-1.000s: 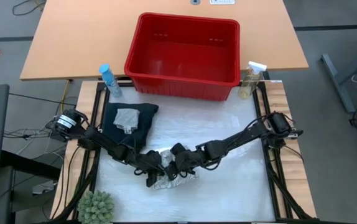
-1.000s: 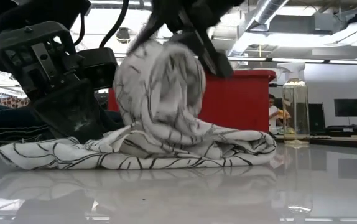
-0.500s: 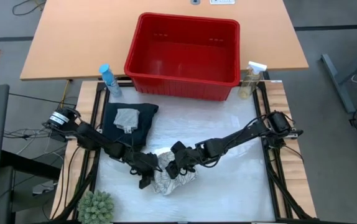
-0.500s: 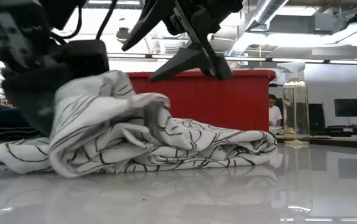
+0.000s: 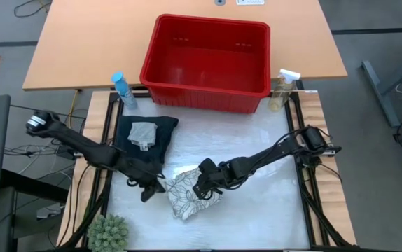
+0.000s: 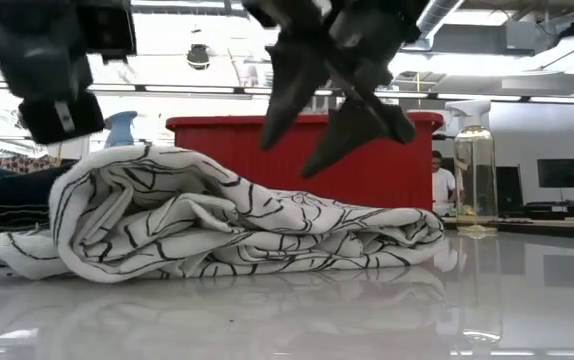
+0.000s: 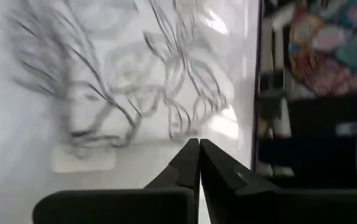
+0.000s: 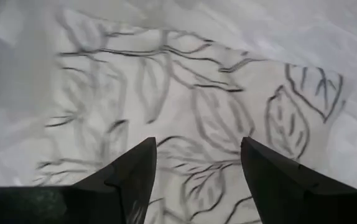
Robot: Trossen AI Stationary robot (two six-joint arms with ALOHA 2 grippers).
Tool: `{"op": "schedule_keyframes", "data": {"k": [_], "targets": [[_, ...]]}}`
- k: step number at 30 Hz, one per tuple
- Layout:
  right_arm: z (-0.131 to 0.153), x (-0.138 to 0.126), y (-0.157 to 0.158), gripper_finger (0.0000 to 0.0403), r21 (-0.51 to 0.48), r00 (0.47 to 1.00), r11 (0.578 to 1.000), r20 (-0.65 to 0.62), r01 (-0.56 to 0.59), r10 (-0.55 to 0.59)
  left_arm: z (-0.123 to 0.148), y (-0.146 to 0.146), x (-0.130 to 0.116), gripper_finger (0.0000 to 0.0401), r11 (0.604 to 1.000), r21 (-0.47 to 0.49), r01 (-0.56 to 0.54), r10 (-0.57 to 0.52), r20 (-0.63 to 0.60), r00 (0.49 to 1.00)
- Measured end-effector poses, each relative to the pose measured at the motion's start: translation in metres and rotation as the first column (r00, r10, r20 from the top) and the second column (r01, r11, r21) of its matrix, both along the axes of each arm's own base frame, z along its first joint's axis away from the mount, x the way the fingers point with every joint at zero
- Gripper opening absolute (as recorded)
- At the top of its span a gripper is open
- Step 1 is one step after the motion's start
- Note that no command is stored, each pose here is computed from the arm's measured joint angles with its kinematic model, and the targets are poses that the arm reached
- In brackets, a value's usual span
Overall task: Fold Laundry from Bin
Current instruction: Stack the white patterned shirts on top of the gray pants
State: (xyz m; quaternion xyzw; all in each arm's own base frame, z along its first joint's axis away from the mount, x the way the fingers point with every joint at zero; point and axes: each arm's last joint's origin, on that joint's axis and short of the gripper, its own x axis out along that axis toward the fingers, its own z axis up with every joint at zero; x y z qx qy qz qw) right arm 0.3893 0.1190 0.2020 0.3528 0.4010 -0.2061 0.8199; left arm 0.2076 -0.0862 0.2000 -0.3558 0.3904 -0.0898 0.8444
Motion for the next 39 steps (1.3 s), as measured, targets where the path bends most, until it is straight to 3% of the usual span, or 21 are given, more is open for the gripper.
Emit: {"op": "schedule_keyframes", "data": {"k": [6,9,12,18,26,39], "targets": [[-0.015,-0.004,-0.004,0.0257,-0.027,0.994,0.999,-0.109,0.023,-0.026,0.024,-0.003,-0.001,0.0000,0.975,0.076,-0.211,0.184,0.267,0.946],[-0.020,-0.008,-0.007,0.0257,-0.025,0.985,1.000,-0.169,0.016,-0.020,0.022,-0.012,0.011,0.0000,0.972,0.059,-0.229,0.194,0.355,0.915],[-0.019,-0.007,-0.011,0.0257,-0.023,0.985,0.999,-0.168,0.025,-0.029,0.010,-0.022,0.023,0.0000,0.980,0.044,-0.193,0.164,0.363,0.917],[-0.018,-0.011,-0.012,0.0258,-0.032,0.979,0.999,-0.201,0.024,-0.030,-0.029,-0.048,0.036,0.0000,0.993,0.027,-0.115,0.103,0.277,0.955],[-0.025,-0.016,-0.008,0.0261,-0.006,0.968,1.000,-0.252,-0.004,0.002,-0.066,-0.057,0.039,0.0000,0.995,0.057,-0.083,0.074,0.145,0.987],[-0.052,-0.020,-0.024,0.0261,0.095,0.970,0.995,-0.238,-0.014,0.036,-0.090,-0.056,0.040,0.0000,0.990,0.125,-0.068,0.062,0.052,0.997]]}}
